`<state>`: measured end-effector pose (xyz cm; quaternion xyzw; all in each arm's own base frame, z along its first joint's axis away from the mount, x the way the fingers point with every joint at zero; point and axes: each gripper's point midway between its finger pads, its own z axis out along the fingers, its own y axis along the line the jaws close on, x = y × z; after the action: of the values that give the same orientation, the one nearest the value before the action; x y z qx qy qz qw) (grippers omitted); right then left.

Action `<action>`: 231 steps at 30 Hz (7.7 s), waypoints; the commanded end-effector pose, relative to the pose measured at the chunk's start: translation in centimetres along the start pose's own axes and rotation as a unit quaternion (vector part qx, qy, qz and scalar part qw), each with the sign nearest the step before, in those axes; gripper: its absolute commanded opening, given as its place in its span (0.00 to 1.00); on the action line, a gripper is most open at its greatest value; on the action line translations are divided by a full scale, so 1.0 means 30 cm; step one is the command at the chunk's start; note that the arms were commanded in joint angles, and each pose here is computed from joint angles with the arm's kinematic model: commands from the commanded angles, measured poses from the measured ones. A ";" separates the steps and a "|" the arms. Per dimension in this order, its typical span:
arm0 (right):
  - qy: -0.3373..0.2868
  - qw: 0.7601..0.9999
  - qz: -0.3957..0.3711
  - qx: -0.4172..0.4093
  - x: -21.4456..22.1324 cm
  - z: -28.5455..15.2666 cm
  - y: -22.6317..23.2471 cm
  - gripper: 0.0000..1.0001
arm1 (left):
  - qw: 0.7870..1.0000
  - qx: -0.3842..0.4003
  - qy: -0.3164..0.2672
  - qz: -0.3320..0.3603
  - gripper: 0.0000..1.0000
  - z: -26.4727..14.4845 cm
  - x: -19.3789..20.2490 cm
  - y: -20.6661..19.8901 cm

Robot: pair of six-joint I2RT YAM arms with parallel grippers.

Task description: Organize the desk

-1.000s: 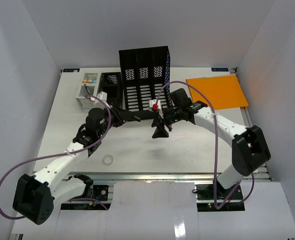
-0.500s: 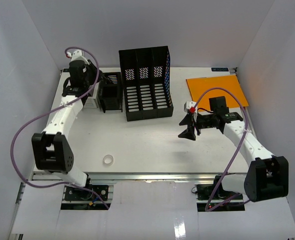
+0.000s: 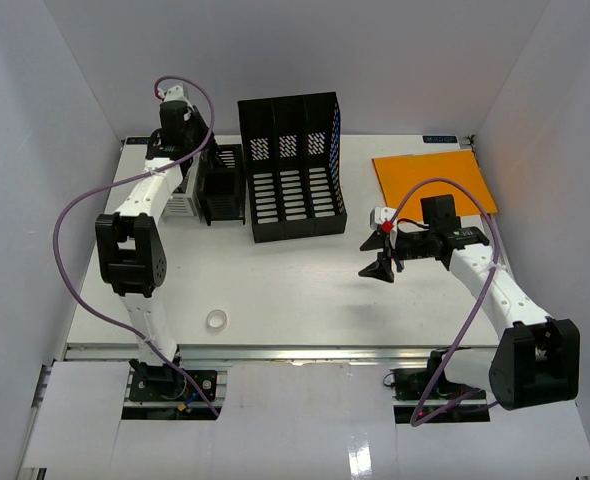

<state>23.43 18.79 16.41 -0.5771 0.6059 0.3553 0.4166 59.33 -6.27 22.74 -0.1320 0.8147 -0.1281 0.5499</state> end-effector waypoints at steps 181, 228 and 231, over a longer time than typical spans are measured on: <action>0.213 0.752 0.190 0.594 0.266 -0.167 -1.065 0.90 | 0.941 0.320 0.068 -0.088 0.98 -1.183 0.562 -0.191; 0.304 0.695 0.116 0.642 0.492 -0.173 -1.169 0.42 | 0.924 0.336 0.119 -0.139 0.98 -1.199 0.723 -0.162; 0.305 0.694 0.112 0.642 0.490 -0.179 -1.163 0.38 | 0.920 0.340 0.125 -0.149 0.98 -1.199 0.736 -0.164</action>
<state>57.71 6.25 4.06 -0.1918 0.8557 -0.2470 0.4123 18.50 -16.15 18.80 -0.0371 0.7595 -0.4789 0.4386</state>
